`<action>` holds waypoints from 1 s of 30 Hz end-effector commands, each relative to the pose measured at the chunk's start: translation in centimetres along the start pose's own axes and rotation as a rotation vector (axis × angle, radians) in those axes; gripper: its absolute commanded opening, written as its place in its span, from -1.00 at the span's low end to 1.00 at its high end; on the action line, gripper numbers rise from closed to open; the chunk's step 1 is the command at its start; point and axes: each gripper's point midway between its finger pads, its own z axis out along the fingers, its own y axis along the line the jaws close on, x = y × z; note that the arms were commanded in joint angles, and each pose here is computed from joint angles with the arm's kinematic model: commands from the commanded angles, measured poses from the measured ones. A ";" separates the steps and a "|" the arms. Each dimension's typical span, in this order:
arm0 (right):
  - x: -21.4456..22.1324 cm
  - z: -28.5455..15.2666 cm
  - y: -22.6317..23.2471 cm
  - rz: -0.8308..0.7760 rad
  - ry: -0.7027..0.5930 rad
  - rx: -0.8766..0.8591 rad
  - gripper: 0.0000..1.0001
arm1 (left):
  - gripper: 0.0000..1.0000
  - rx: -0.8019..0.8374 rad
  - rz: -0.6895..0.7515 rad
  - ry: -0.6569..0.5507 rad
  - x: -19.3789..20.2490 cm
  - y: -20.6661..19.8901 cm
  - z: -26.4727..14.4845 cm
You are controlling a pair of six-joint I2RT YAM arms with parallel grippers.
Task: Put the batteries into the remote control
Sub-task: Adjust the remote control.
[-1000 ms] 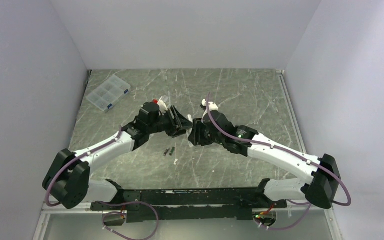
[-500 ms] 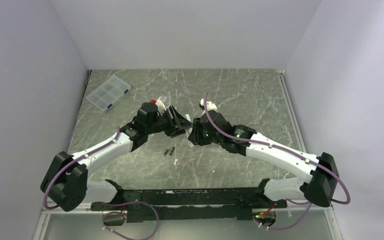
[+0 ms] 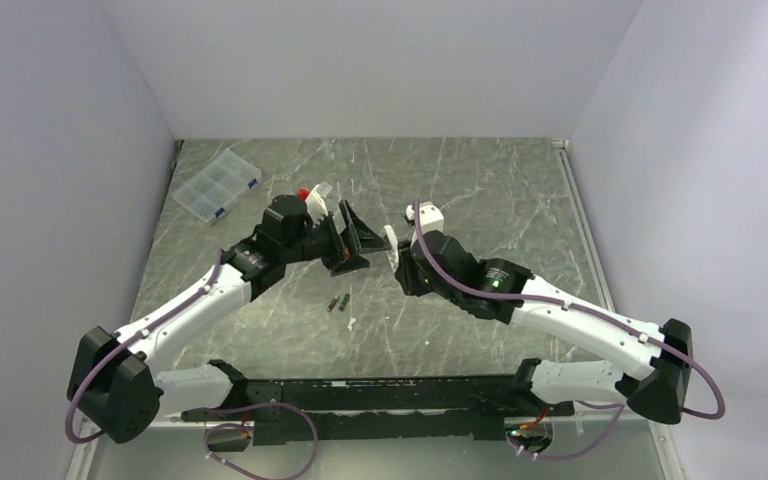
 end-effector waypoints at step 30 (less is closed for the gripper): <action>-3.3 -4.4 1.8 -0.608 -0.531 0.090 -1.00 | 0.99 0.127 0.034 0.149 -0.4 -6.2 -5.8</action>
